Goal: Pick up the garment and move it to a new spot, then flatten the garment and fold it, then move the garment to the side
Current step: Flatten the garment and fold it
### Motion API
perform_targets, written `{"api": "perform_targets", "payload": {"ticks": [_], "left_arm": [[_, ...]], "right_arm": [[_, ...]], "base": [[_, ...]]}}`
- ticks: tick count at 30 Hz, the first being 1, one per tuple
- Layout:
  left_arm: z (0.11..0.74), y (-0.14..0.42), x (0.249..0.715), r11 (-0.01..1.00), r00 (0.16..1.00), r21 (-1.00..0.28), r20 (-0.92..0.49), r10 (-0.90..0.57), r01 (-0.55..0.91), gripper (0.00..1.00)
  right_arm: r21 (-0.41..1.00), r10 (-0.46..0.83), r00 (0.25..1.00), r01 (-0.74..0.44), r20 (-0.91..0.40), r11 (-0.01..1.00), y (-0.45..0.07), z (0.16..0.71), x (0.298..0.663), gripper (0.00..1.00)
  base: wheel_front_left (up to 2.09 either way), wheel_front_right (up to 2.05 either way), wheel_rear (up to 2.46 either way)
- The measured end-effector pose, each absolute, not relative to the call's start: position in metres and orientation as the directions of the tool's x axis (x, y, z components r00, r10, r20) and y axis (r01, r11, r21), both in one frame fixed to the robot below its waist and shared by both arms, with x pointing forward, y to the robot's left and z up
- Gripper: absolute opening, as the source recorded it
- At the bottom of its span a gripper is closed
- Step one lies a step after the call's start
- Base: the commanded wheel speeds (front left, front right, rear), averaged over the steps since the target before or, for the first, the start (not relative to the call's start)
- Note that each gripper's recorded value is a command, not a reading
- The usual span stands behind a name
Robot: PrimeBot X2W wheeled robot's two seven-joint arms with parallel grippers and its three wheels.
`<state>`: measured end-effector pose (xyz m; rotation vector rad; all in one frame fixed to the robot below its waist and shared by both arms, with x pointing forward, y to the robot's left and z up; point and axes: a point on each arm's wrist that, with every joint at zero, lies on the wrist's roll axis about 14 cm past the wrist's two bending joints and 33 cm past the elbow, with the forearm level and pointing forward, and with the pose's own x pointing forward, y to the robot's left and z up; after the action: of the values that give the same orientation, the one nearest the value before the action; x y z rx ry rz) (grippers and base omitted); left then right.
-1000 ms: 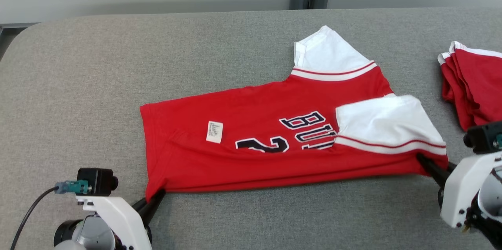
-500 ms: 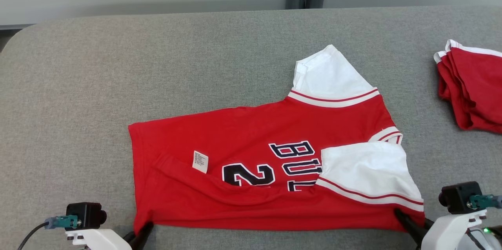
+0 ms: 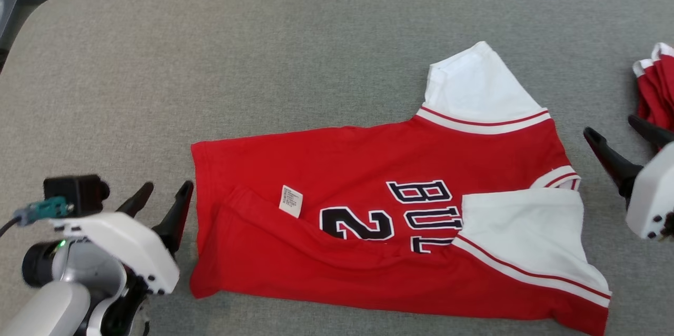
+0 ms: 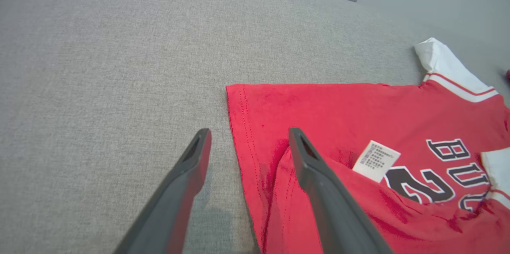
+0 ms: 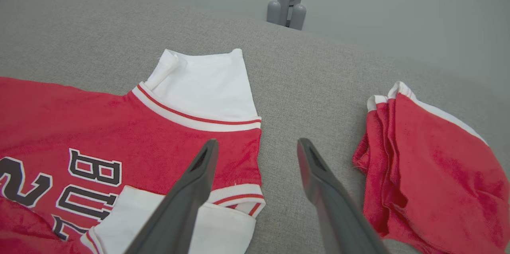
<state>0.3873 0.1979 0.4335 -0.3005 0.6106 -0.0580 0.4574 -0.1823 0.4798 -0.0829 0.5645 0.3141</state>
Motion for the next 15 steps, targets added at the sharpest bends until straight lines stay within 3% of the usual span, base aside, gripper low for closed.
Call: {"api": "perform_targets", "payload": {"ticks": [7, 15], "left_arm": [[0.416, 0.189, 0.418, 0.958, 0.798, -0.284, -0.586, -0.143, -0.036, 1.00], [0.388, 0.200, 0.429, 0.975, 0.746, -0.220, -0.655, -0.120, -0.036, 1.00]], "right_arm": [[0.047, 0.329, 0.739, -0.375, -0.588, 0.926, -0.137, 0.451, 0.518, 1.00], [0.037, 0.342, 0.710, -0.408, -0.615, 0.912, -0.112, 0.421, 0.561, 1.00]], "base": [[0.00, 0.00, 0.00], [0.00, 0.00, 0.00]]}}
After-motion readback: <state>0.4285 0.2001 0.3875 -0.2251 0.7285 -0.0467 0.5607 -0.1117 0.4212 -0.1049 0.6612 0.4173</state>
